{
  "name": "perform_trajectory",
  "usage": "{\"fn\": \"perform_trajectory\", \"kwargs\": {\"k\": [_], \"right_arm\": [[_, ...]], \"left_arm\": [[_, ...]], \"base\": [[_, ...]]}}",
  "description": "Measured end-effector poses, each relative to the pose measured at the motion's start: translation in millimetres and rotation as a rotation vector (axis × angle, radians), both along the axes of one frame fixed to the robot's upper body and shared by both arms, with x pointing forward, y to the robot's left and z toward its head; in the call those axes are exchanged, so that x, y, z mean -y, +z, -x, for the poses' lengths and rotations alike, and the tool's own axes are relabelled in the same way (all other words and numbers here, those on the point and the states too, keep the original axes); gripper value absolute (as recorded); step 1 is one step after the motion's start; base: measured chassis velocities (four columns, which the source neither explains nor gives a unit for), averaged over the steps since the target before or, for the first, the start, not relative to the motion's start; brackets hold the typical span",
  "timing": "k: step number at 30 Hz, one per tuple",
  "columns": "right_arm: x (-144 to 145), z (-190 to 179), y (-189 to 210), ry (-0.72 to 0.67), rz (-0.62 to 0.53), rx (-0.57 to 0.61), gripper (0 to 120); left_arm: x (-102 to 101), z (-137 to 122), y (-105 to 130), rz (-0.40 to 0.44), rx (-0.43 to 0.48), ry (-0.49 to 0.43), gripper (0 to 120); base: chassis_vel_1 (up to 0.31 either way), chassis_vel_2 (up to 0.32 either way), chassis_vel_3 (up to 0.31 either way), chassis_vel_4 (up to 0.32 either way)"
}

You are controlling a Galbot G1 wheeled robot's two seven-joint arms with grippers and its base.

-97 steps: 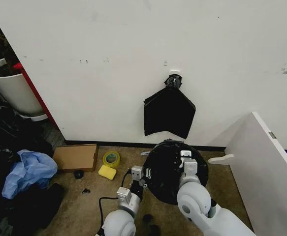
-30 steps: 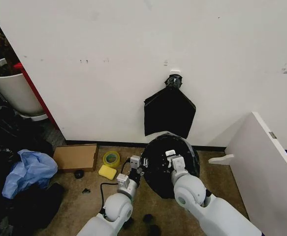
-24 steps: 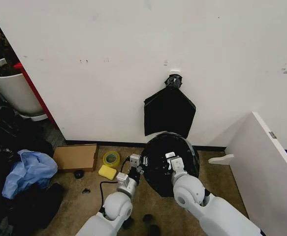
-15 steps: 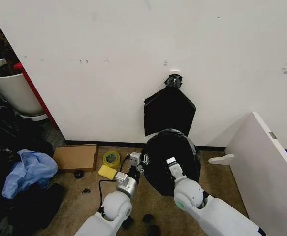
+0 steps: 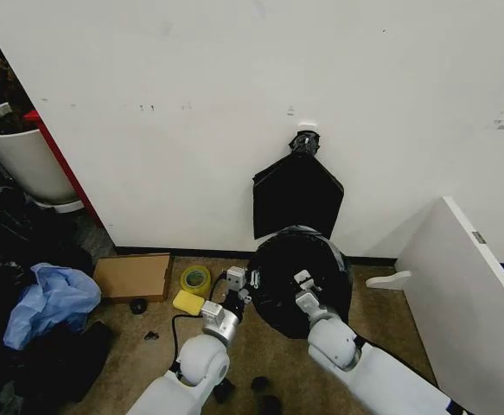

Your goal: Place the garbage bag over the trash bin.

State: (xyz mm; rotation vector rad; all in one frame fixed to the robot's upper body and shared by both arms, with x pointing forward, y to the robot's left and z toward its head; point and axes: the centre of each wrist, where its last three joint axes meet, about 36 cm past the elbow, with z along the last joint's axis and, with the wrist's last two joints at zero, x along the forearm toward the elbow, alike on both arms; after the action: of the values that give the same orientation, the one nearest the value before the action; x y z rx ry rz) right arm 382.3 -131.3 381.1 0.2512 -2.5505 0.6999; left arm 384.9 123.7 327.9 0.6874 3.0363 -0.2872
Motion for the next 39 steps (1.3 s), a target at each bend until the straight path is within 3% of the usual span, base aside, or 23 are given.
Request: {"fn": "perform_trajectory", "kwargs": {"k": [4, 12, 21, 28, 33, 34, 36, 39], "right_arm": [[-3.6, 0.3, 25.9, -0.006, -0.109, -0.136, 0], [5.4, -18.4, -1.9, -0.027, -0.027, -0.179, 0], [9.6, -41.8, -19.5, -0.04, 0.157, -0.043, 0], [13.1, -41.9, -21.2, -0.049, 0.165, 0.054, 0], [26.9, -17.3, -25.4, 0.1, -0.213, 0.268, 0], [26.9, -17.3, -25.4, 0.1, -0.213, 0.268, 0], [35.6, -5.1, -20.6, 0.208, -0.345, 0.34, 1], [44.5, 16.8, -6.2, 0.359, -0.46, 0.415, 15]], "left_arm": [[0.0, -2.7, 1.4, -0.001, 0.005, -0.001, 0], [2.2, -2.8, 9.6, 0.011, 0.026, -0.007, 0], [2.2, 6.7, 17.0, 0.024, 0.046, -0.017, 0], [0.7, 7.0, 13.9, 0.024, 0.046, -0.009, 0], [-6.1, -2.8, 7.5, 0.019, 0.037, 0.027, 0], [-6.1, -2.8, 7.5, 0.019, 0.037, 0.027, 0], [-7.8, -5.9, 7.7, 0.023, 0.035, 0.033, 0], [-9.9, -10.2, 10.0, 0.03, 0.027, 0.042, 0]], "base": [[0.0, 0.0, 0.0, 0.0], [0.0, 0.0, 0.0, 0.0], [0.0, 0.0, 0.0, 0.0], [0.0, 0.0, 0.0, 0.0], [0.0, 0.0, 0.0, 0.0], [0.0, 0.0, 0.0, 0.0], [0.0, 0.0, 0.0, 0.0], [0.0, 0.0, 0.0, 0.0]]}}
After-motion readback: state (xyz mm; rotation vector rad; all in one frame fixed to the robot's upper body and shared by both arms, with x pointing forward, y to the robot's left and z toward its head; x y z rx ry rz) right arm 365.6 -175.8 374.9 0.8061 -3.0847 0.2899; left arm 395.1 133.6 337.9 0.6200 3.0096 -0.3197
